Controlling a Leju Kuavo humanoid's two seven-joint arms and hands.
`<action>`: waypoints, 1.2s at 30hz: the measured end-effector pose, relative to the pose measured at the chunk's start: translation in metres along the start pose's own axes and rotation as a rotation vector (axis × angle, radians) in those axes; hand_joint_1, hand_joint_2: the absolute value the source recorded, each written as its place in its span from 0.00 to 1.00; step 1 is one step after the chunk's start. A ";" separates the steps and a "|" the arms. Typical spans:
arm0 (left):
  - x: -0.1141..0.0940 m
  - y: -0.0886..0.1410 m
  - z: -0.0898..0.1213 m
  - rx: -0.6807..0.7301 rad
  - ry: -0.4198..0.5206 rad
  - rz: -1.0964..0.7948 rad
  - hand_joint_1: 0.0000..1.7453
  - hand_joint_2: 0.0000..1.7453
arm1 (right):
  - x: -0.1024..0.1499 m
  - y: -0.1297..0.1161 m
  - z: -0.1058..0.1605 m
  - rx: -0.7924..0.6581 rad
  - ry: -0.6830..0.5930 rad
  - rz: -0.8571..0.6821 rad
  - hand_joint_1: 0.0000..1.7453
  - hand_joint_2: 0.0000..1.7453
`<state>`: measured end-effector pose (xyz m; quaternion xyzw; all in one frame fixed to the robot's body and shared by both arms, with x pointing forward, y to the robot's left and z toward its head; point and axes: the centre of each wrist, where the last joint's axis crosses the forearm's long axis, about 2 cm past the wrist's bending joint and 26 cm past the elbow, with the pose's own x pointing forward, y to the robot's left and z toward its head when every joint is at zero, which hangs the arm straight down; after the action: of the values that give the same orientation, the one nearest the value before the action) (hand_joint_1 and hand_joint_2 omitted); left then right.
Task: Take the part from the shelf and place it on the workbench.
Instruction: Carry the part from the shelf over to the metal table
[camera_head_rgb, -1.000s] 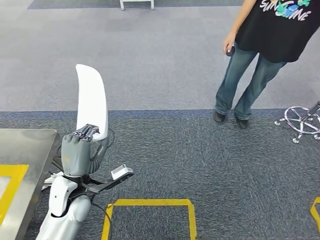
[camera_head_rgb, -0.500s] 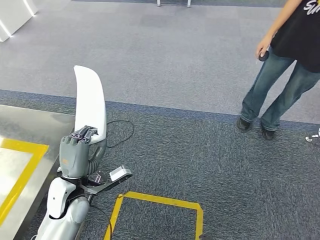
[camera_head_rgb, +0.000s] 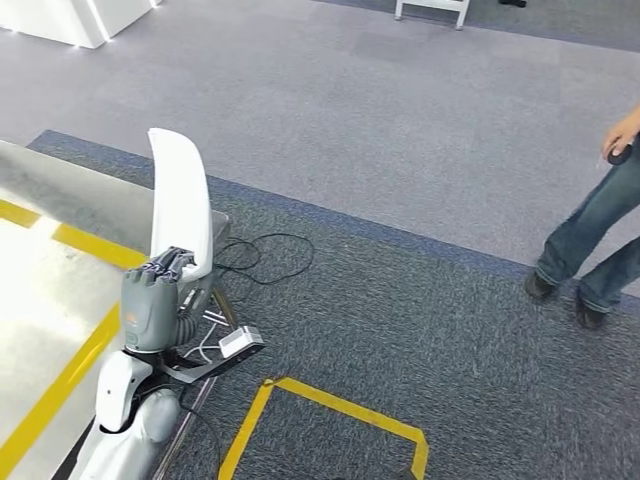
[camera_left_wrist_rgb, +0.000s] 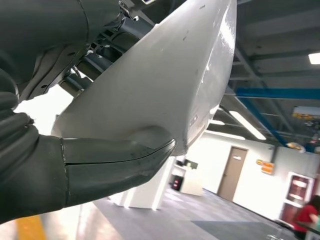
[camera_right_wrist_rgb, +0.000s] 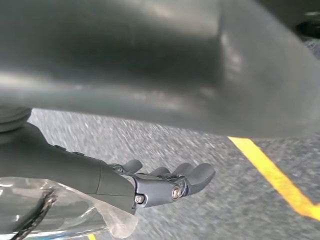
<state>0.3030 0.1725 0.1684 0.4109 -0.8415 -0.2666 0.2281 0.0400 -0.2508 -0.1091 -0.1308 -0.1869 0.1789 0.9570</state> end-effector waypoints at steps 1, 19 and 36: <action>0.000 0.000 0.000 0.000 0.001 0.000 1.00 1.00 | 0.000 0.000 0.000 -0.001 -0.001 0.001 0.00 0.00; -0.005 0.002 0.001 -0.004 0.000 -0.008 1.00 1.00 | 0.002 0.000 0.000 -0.013 -0.007 0.023 0.00 0.00; -0.008 0.003 0.010 -0.018 -0.023 -0.020 1.00 1.00 | 0.008 0.010 0.003 -0.021 -0.009 0.030 0.00 0.00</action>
<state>0.2995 0.1836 0.1612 0.4141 -0.8373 -0.2812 0.2197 0.0430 -0.2386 -0.1073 -0.1427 -0.1910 0.1917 0.9520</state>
